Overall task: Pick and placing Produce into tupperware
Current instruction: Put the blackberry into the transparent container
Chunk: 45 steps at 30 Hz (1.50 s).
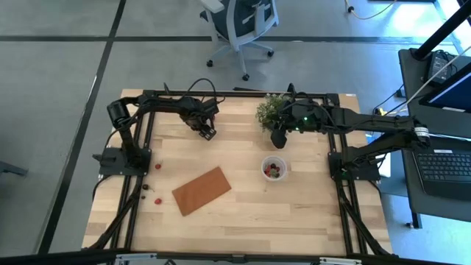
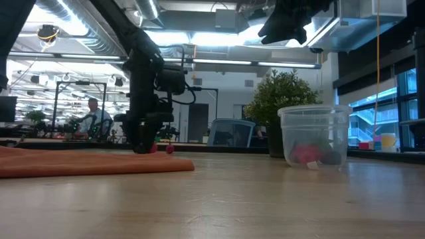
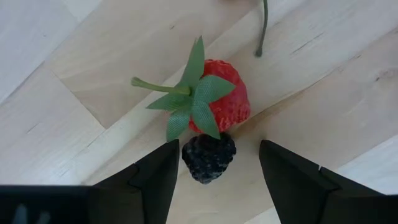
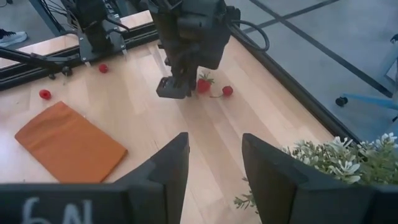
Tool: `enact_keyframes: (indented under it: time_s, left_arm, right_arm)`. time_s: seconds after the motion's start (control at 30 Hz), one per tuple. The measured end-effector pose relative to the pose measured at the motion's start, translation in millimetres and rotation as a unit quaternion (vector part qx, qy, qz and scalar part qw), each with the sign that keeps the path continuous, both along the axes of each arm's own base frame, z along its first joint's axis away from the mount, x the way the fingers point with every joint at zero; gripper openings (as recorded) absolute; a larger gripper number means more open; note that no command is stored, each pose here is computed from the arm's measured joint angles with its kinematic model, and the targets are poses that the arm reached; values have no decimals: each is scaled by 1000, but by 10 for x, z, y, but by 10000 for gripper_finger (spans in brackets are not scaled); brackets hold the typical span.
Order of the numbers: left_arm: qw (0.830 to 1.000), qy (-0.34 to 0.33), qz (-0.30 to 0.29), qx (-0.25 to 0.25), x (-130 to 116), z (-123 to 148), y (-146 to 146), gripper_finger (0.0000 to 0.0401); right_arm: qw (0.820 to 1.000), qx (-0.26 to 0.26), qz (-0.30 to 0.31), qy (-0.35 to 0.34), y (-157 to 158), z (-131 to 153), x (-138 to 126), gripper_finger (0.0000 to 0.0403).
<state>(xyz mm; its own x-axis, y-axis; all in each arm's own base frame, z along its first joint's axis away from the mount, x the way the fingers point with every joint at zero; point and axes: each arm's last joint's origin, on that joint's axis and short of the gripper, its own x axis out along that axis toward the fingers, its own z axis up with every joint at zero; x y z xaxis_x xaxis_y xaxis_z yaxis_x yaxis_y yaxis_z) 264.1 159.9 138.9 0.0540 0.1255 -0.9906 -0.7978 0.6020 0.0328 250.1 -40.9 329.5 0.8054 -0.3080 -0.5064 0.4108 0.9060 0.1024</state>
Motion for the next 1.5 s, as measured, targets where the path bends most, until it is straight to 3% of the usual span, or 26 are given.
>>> enact_keyframes:
  time_s: [0.2,0.6,0.83,0.97,1.1,1.2,1.27,1.37,1.5]
  left_arm:
    - [1000,0,1,0,-2,-3,4,207]
    - [1000,-2,0,-5,1,-10,-3,120]
    - [1000,-3,-8,-4,18,6,-51,111]
    - [998,-26,-20,-49,-5,95,-143,111]
    - [989,-104,-44,-93,15,333,-243,111]
    - [974,-185,-77,-109,69,551,-346,111]
    - [957,-246,-99,-118,116,716,-434,111]
    - [926,-340,-123,-112,200,970,-538,111]
    - [870,-462,-160,-69,359,1299,-711,111]
  right_arm:
    - [1000,-1,0,-1,0,1,1,152]
    - [1000,-1,1,0,0,1,1,152]
    - [1000,1,1,1,3,-2,-1,152]
    - [1000,22,-11,1,4,-15,-9,152]
    - [998,68,-15,-4,17,-29,-14,152]
    - [995,98,24,-5,45,-30,-8,152]
    - [995,85,58,1,60,-30,-6,152]
    - [993,37,111,14,116,-29,3,152]
    - [981,-58,186,22,201,-8,24,152]
